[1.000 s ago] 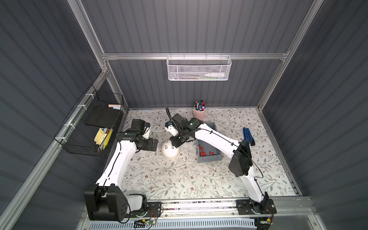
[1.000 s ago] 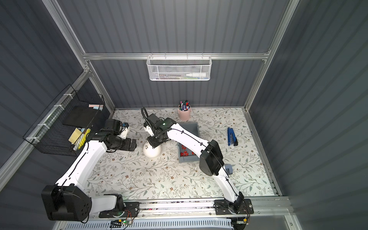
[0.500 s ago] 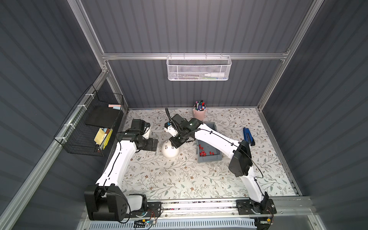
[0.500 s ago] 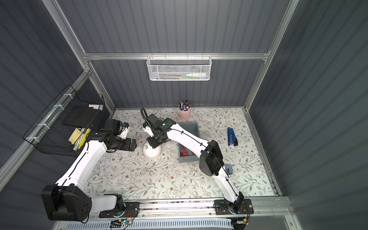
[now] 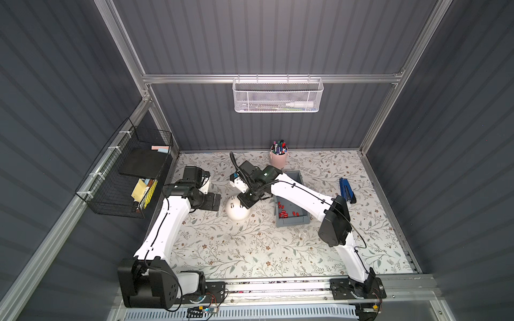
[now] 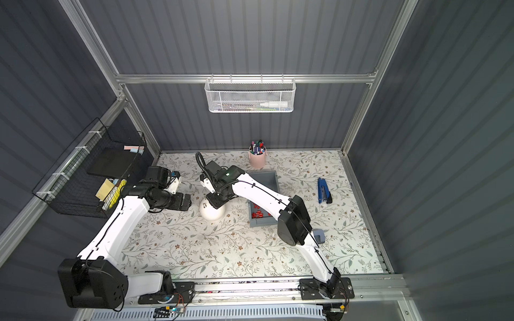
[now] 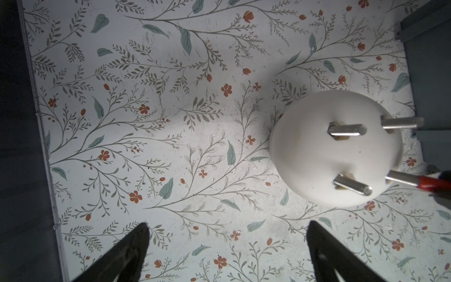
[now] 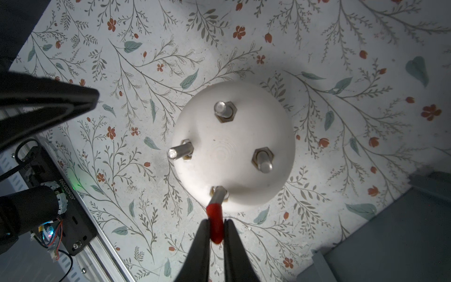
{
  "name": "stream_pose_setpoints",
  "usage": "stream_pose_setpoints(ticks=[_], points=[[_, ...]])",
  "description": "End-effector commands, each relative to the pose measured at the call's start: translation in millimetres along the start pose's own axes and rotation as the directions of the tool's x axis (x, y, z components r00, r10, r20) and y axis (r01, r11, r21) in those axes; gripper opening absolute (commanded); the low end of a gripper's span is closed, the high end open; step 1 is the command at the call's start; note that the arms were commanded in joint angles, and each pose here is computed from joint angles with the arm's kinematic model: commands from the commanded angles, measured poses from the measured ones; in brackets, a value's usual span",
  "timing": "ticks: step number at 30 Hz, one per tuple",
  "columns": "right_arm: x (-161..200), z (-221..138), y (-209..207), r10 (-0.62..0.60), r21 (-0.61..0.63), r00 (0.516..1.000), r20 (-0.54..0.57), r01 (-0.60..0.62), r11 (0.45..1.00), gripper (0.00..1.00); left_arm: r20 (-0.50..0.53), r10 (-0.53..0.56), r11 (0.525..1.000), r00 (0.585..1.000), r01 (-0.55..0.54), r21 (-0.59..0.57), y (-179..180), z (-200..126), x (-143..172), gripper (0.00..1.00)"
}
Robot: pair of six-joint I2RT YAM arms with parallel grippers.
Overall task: Cover the protruding screws with screw protection sleeves
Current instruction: Attach the screw protection sleeve to the screw.
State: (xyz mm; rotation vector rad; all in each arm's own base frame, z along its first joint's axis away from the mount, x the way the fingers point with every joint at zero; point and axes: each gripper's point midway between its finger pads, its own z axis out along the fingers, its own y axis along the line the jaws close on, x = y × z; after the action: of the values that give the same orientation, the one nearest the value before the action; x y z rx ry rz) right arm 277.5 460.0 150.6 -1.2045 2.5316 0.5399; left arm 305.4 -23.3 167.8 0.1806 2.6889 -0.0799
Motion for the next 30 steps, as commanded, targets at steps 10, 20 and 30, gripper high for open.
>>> stream_pose_setpoints(ticks=[10,20,30], points=[[-1,4,-1,-0.027,0.02,1.0,-0.005,0.027,0.999,0.15,0.02,-0.002,1.0,1.0,0.002,0.008,0,-5,-5,1.0],[-4,3,-2,-0.029,0.026,1.0,0.004,0.029,0.999,0.17,0.023,-0.004,1.0,1.0,0.003,0.019,-2,-4,-6,0.99],[-9,2,-1,-0.031,0.024,0.999,0.028,0.031,0.999,0.17,0.026,-0.002,1.0,1.0,0.001,0.02,-2,-5,-6,0.99]])
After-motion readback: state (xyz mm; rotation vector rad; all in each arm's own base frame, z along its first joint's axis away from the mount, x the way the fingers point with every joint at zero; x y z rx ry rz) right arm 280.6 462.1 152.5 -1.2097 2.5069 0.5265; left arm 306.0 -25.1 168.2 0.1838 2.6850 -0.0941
